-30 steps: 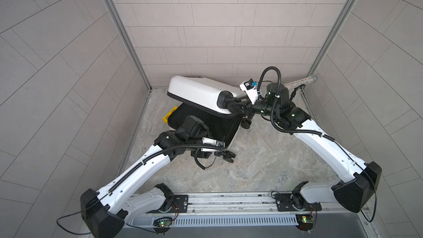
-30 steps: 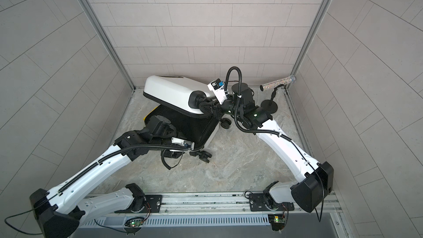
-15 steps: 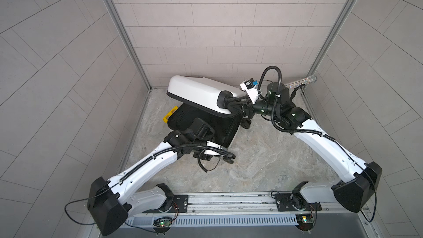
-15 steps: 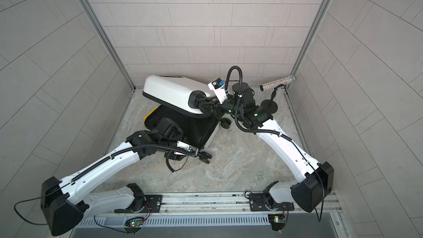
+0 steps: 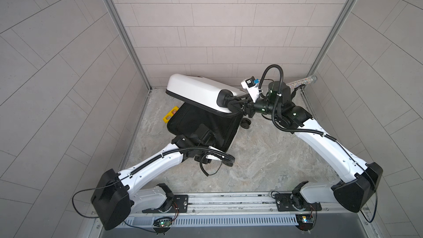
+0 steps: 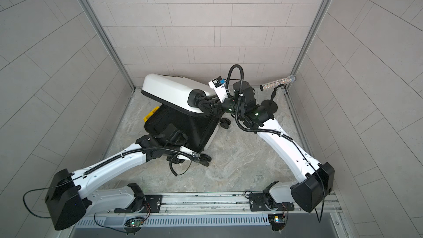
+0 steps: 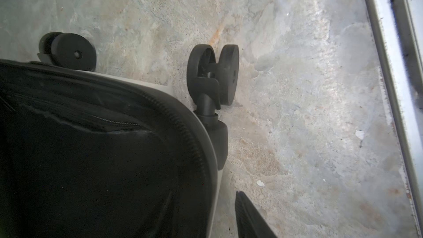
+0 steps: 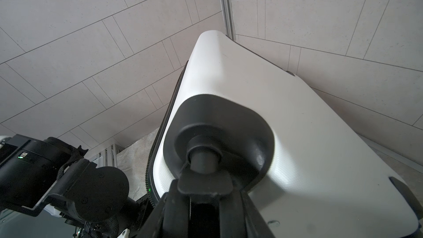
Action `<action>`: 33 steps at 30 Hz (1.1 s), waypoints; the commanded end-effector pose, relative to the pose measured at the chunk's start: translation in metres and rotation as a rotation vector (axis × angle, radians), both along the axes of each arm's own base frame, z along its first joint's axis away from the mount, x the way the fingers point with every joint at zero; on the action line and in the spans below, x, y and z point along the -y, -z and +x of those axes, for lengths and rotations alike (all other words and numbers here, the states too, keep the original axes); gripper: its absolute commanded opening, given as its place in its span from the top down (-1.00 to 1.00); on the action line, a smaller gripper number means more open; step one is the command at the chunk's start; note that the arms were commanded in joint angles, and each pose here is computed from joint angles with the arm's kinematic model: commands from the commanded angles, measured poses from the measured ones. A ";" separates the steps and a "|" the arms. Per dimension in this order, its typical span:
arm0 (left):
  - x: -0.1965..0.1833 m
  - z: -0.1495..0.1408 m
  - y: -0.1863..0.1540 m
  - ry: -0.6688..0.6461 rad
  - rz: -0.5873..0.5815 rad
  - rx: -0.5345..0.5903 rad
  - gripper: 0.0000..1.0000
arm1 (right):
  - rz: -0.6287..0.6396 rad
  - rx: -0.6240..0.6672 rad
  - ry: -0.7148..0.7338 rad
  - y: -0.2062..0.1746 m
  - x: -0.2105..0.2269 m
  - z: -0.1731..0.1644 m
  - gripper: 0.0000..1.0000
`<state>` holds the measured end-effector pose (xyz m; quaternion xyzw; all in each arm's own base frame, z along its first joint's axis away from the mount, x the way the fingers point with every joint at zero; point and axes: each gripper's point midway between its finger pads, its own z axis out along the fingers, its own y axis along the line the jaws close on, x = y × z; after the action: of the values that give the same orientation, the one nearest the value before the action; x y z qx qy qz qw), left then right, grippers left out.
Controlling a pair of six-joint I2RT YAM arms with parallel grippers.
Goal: Open the suitcase zippers
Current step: Open the suitcase at the center of the board.
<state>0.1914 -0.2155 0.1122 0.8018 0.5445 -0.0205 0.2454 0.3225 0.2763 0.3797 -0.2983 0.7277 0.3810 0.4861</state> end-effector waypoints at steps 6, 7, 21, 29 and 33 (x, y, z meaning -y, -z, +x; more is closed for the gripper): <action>-0.002 0.004 0.018 -0.004 0.011 0.058 0.45 | 0.239 0.238 -0.049 -0.106 0.005 -0.015 1.00; -0.001 0.005 0.019 -0.013 0.007 0.060 0.45 | 0.244 0.238 -0.051 -0.107 0.006 -0.015 1.00; 0.010 -0.018 0.002 -0.069 -0.061 -0.018 1.00 | 0.342 0.123 0.197 -0.103 0.052 0.049 1.00; 0.002 -0.064 0.005 -0.124 -0.079 -0.160 1.00 | 0.408 0.010 0.370 -0.074 0.078 0.129 1.00; 0.018 -0.080 0.003 -0.119 -0.150 -0.152 1.00 | 0.402 -0.030 0.434 -0.056 0.079 0.161 1.00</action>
<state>0.1278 -0.2107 0.0983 0.7816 0.5782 -0.0448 0.2297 0.4701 0.1984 0.4168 -0.0565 0.7121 0.4118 0.5658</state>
